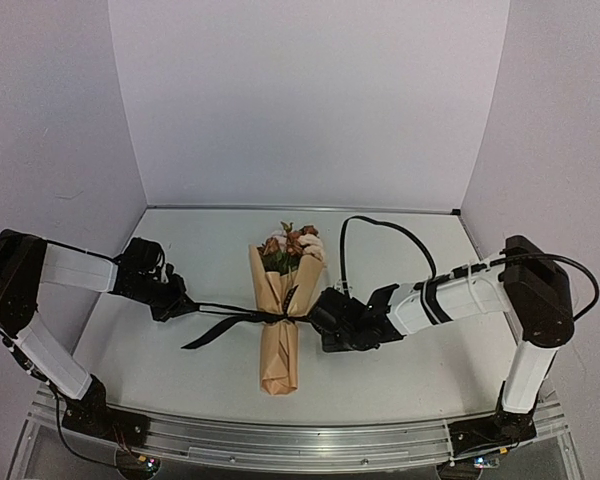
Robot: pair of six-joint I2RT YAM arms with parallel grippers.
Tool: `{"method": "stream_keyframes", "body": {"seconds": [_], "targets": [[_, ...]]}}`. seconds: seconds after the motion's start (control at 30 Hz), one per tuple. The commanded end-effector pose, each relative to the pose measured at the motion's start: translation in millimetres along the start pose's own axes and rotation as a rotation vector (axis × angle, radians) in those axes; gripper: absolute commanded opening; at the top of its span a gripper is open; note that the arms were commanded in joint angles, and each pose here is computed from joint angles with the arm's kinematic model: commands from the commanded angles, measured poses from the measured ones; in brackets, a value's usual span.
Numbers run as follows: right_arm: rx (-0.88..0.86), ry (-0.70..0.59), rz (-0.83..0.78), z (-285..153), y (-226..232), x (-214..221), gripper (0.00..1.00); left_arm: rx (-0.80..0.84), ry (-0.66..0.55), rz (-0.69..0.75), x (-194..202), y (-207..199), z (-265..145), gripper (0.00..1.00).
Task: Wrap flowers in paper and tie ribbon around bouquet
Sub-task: Tie the half-tied ribbon around the folded bouquet.
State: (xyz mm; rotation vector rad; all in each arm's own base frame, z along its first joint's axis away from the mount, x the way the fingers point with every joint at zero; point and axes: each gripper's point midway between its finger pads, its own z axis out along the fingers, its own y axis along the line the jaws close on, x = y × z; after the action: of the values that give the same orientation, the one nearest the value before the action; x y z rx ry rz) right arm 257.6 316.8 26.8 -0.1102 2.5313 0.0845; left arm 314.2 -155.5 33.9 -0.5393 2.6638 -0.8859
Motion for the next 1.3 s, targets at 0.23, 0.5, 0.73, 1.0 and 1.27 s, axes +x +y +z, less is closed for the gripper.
{"method": "stream_keyframes", "body": {"seconds": [0.23, 0.5, 0.73, 1.0, 1.27], "targets": [[0.144, 0.106, 0.007, -1, -59, 20, 0.00, -0.115, -0.171, -0.034, -50, 26, -18, 0.00], [-0.030, 0.076, -0.017, -24, -20, -9, 0.31, 0.045, -0.142, 0.167, -50, -37, -32, 0.14], [-0.134, 0.034, -0.006, -49, 0, -36, 0.62, 0.127, -0.167, 0.276, -42, -77, -49, 0.52], [-0.358, 0.052, -0.023, -72, 40, -46, 0.86, 0.265, -0.236, 0.375, -38, -120, -80, 0.72], [-0.376, -0.043, 0.130, -89, 8, -78, 0.98, 0.406, -0.308, 0.457, -35, -159, -110, 1.00]]}}
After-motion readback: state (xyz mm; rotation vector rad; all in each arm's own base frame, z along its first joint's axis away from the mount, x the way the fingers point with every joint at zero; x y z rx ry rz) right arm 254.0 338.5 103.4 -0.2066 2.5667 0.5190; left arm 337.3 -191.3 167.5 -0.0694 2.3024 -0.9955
